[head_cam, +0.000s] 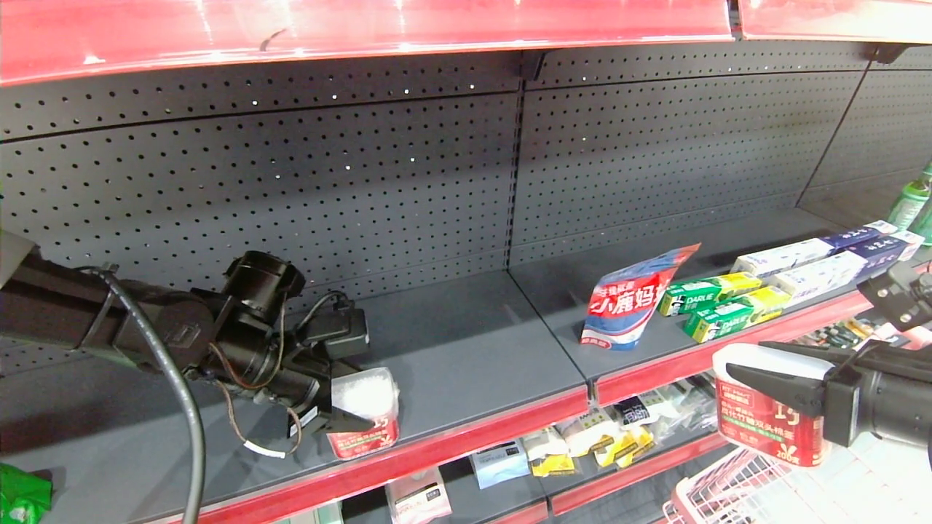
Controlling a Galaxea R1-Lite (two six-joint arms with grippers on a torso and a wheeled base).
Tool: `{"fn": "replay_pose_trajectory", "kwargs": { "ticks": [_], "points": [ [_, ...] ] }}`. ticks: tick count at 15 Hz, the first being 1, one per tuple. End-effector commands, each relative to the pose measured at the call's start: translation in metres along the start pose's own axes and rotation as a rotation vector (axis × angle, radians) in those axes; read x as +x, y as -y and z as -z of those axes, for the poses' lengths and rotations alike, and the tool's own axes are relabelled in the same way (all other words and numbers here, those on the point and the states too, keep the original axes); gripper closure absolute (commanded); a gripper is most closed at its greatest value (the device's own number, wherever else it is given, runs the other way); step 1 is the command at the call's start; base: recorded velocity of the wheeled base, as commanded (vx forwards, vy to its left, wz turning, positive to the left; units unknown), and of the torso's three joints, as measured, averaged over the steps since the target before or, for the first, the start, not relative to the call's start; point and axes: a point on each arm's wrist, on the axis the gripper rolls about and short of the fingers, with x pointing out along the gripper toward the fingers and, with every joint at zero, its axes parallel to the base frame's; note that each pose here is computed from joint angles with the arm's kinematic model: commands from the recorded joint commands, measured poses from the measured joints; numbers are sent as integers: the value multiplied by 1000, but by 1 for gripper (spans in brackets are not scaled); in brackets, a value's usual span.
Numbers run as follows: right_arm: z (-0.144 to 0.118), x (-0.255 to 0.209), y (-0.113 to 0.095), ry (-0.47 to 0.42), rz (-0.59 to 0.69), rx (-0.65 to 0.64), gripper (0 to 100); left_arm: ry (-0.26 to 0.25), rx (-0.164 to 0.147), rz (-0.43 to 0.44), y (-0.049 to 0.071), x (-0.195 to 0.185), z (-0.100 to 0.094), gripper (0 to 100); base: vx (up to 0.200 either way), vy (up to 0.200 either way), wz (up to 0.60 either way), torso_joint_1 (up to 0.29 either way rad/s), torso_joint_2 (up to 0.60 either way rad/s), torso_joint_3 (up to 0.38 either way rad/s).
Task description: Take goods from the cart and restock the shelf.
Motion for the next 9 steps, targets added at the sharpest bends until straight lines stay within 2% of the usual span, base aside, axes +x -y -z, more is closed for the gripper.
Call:
{"fn": "replay_pose_trajectory", "kwargs": {
  "ticks": [1,9],
  "points": [
    [0,0,0,-1,-1,0,100,2,1,0,1,-1,0,100,0,0,0,0,0,0],
    [-1,0,0,1,-1,-1,100,1,-2,7,1,1,1,100,0,0,0,0,0,0]
  ]
}}
